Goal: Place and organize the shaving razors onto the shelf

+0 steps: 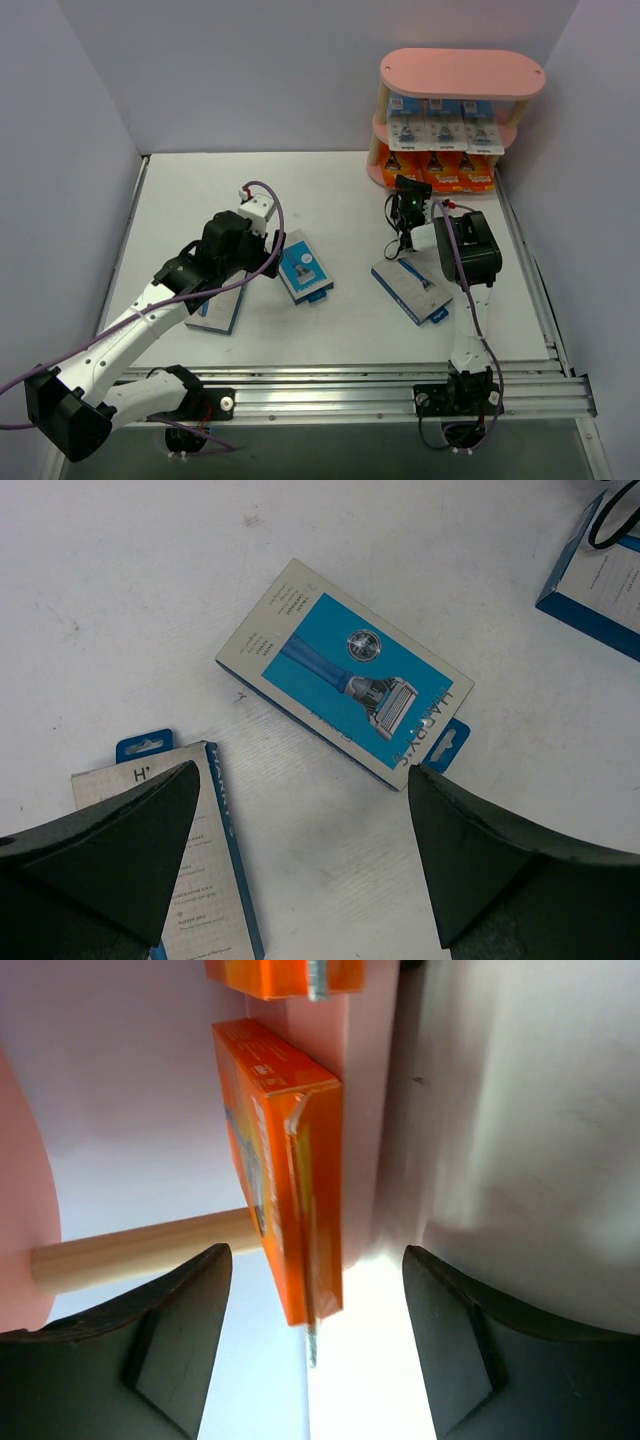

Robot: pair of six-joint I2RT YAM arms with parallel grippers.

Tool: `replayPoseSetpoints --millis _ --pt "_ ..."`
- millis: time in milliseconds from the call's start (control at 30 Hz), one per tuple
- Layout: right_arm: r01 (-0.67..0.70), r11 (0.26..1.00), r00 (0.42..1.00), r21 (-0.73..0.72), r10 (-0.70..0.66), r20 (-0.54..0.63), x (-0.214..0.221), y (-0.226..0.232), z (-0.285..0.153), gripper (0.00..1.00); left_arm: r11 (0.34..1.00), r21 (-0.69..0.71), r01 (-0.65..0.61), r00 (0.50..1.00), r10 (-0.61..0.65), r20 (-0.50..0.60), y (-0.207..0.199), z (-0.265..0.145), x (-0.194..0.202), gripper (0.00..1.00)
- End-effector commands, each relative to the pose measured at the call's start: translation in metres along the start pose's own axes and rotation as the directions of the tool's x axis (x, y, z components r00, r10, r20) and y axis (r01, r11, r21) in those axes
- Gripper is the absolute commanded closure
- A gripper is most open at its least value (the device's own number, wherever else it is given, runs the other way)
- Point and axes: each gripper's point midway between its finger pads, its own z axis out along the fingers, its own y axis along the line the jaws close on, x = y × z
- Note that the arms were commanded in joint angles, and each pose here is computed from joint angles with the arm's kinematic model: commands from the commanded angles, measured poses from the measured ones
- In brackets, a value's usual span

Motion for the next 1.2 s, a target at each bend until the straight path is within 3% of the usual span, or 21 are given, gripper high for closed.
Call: replayPoseSetpoints --millis 0,300,667,800,933,1133,1167 --pt "-0.003 0.997 1.0 -0.073 0.003 -0.001 -0.007 0.04 -0.016 0.34 1.0 0.001 -0.012 1.0 0.012 0.024 0.0 -0.004 -0.007 0.06" --pt "0.043 0.995 0.998 -0.086 -0.048 -0.051 -0.011 0.053 -0.05 0.3 1.0 0.002 -0.026 0.999 0.026 0.019 0.001 -0.004 -0.006 0.06" --pt "0.175 0.983 0.961 -0.055 -0.182 -0.206 -0.005 0.05 -0.119 0.3 0.999 -0.034 -0.041 0.999 0.041 -0.012 0.008 0.0 -0.002 0.06" --pt "0.179 0.978 0.932 -0.108 -0.204 -0.3 0.001 0.063 -0.149 0.3 0.998 -0.049 -0.039 0.999 0.039 -0.017 0.011 0.001 -0.001 0.06" --pt "0.258 0.951 0.863 -0.169 -0.306 -0.401 0.024 0.087 -0.181 0.31 0.998 -0.056 -0.024 1.0 0.023 -0.011 0.013 0.001 -0.003 0.06" --pt "0.376 0.871 0.763 -0.318 -0.485 -0.427 0.048 0.146 -0.226 0.3 0.994 -0.112 -0.007 1.0 0.009 0.016 0.026 -0.007 -0.01 0.06" --pt "0.456 0.824 0.708 -0.337 -0.565 -0.424 0.05 0.142 -0.229 0.3 0.993 -0.122 -0.001 1.0 0.004 0.022 0.029 -0.008 -0.01 0.06"
